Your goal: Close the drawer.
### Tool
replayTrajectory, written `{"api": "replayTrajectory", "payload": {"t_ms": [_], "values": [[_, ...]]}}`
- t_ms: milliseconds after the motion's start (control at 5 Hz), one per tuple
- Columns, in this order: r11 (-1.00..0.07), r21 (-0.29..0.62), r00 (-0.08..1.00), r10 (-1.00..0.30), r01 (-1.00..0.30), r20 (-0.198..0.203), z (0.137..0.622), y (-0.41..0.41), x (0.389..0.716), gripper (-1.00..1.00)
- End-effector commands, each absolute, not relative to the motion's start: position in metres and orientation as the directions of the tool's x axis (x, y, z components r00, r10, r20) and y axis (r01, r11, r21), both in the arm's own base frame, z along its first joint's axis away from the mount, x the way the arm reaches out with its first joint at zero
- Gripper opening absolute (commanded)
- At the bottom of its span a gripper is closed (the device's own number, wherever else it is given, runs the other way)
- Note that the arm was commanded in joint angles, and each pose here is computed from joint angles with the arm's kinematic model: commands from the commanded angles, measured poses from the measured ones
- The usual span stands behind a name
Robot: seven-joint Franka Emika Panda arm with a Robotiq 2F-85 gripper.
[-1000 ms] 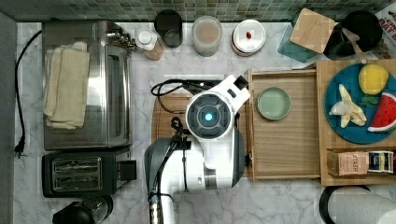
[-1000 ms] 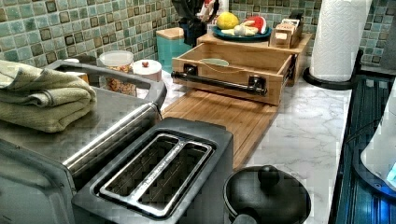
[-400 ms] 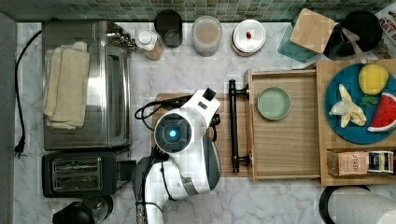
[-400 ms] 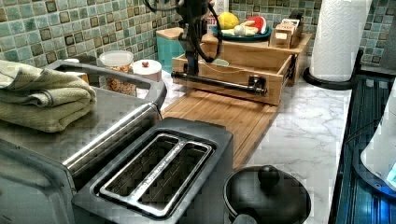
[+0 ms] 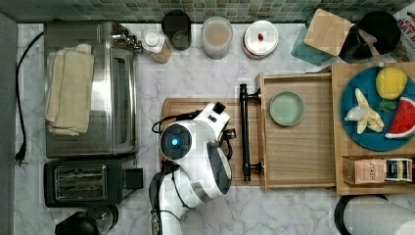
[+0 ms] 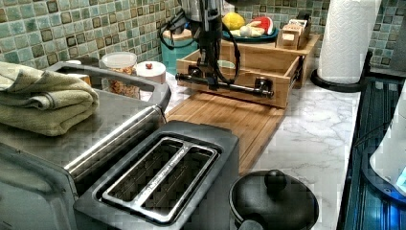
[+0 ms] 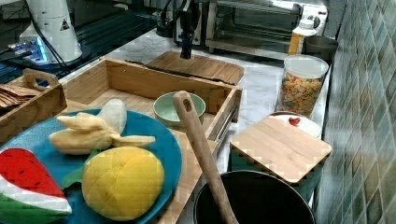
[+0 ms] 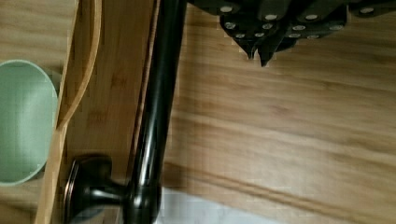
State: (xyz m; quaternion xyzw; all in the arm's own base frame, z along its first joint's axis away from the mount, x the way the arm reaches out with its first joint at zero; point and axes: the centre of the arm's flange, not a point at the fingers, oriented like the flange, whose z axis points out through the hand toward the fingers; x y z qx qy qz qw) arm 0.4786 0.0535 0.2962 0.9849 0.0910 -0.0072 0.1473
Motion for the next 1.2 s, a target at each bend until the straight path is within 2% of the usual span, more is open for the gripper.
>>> {"api": "replayTrajectory", "payload": {"t_ms": [200, 600, 800, 1200], "values": [[-0.948, 0.296, 0.99, 0.135, 0.117, 0.043, 0.284, 0.052, 0.492, -1.0], [-0.945, 0.304, 0.988, 0.144, 0.121, 0.056, 0.28, 0.031, 0.498, -1.0], [-0.951, 0.29, 0.991, 0.126, 0.111, 0.034, 0.281, 0.012, 0.502, -1.0], [-0.952, 0.274, 0.987, 0.155, 0.14, 0.035, 0.283, -0.03, 0.502, -1.0]]}}
